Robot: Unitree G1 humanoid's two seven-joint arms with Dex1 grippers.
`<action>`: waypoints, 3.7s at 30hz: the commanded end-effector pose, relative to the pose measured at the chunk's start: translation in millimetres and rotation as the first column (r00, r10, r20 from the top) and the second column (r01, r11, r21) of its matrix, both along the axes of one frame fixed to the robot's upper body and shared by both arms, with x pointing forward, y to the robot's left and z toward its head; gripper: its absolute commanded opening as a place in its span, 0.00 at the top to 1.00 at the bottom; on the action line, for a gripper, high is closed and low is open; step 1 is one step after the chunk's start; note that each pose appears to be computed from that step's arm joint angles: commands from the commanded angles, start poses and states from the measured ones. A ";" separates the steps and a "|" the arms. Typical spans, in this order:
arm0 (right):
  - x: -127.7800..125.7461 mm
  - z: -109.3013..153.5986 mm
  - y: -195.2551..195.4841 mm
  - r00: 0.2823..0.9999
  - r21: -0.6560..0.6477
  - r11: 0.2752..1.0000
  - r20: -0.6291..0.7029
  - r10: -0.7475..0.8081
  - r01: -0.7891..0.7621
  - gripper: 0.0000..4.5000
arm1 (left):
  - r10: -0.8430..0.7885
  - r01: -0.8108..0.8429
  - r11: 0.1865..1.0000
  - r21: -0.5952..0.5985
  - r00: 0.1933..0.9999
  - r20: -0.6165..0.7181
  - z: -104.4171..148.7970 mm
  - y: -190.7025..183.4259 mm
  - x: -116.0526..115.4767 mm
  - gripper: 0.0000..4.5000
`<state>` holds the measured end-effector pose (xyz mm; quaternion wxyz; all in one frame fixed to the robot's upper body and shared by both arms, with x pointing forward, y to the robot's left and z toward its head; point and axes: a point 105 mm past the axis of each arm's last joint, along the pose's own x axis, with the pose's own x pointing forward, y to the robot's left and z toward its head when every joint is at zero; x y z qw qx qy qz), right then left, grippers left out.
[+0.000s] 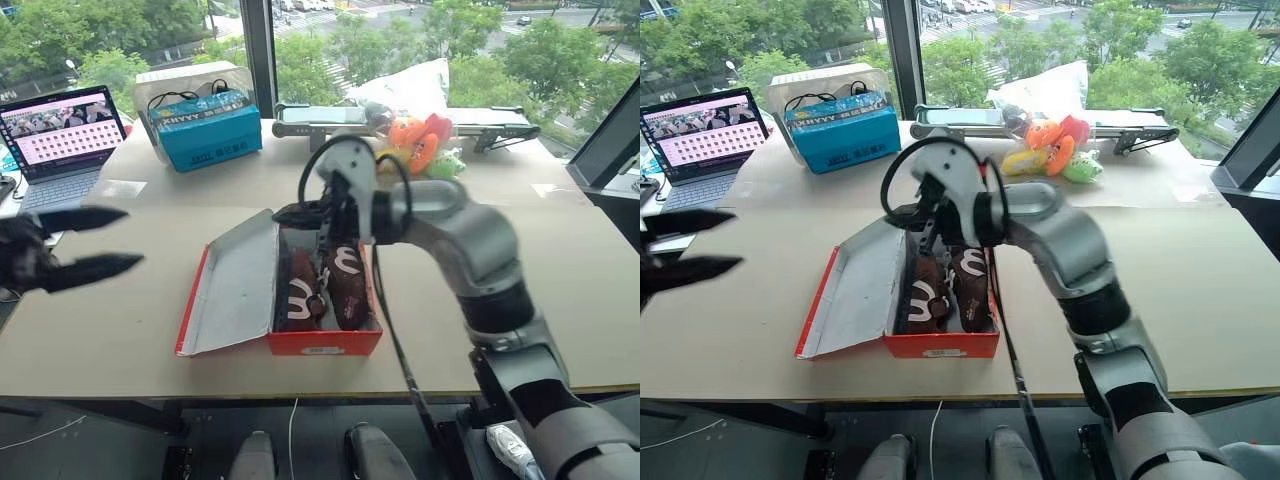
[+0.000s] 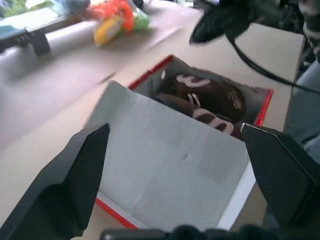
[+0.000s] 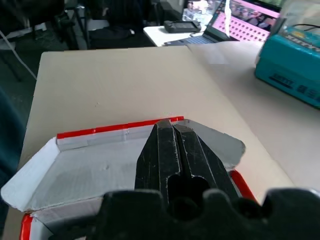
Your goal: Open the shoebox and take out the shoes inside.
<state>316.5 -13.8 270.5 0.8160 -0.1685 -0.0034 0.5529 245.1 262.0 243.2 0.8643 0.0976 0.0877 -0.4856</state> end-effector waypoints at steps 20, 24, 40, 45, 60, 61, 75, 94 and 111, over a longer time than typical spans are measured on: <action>5.7 -57.4 -34.6 0.843 -0.244 0.837 -0.112 -0.527 0.491 0.02 | -0.126 0.125 0.992 0.020 0.991 0.047 -2.1 -25.9 22.3 0.00; 4.7 -63.7 -35.1 0.836 -0.267 0.829 -0.118 -0.535 0.492 0.02 | -0.125 0.124 0.992 0.019 0.991 0.048 -2.5 -25.7 24.4 0.00; -7.0 -123.3 -44.0 0.797 -0.413 0.779 -0.177 -0.577 0.472 0.02 | -0.113 0.112 0.994 0.015 0.992 0.053 -2.1 -26.8 24.2 0.00; -6.4 -133.5 -43.5 0.793 -0.425 0.773 -0.181 -0.582 0.471 0.02 | -0.112 0.111 0.994 0.012 0.992 0.058 0.1 -27.5 24.3 0.00; -0.3 -139.3 -45.8 0.788 -0.441 0.757 -0.157 -0.595 0.483 0.61 | -0.108 0.108 0.994 0.006 0.992 0.071 3.9 -28.2 24.2 0.00; -0.2 -139.4 -46.2 0.788 -0.442 0.755 -0.155 -0.596 0.484 0.68 | -0.108 0.107 0.994 0.007 0.992 0.072 4.1 -28.3 24.3 0.00; 4.8 -125.0 -48.3 0.781 -0.419 0.744 -0.117 -0.613 0.521 0.99 | -0.113 0.113 0.994 0.006 0.990 0.079 6.9 -30.6 25.4 0.00; 9.0 -61.4 -46.2 0.790 -0.144 0.826 -0.243 -0.563 0.544 0.99 | -0.129 0.129 0.992 0.015 0.989 0.077 7.8 -32.1 30.5 0.00; 27.3 18.1 -118.1 0.759 0.229 0.752 -0.422 -0.495 0.618 0.99 | -0.134 0.133 0.991 0.019 0.987 0.084 7.8 -31.8 35.5 0.00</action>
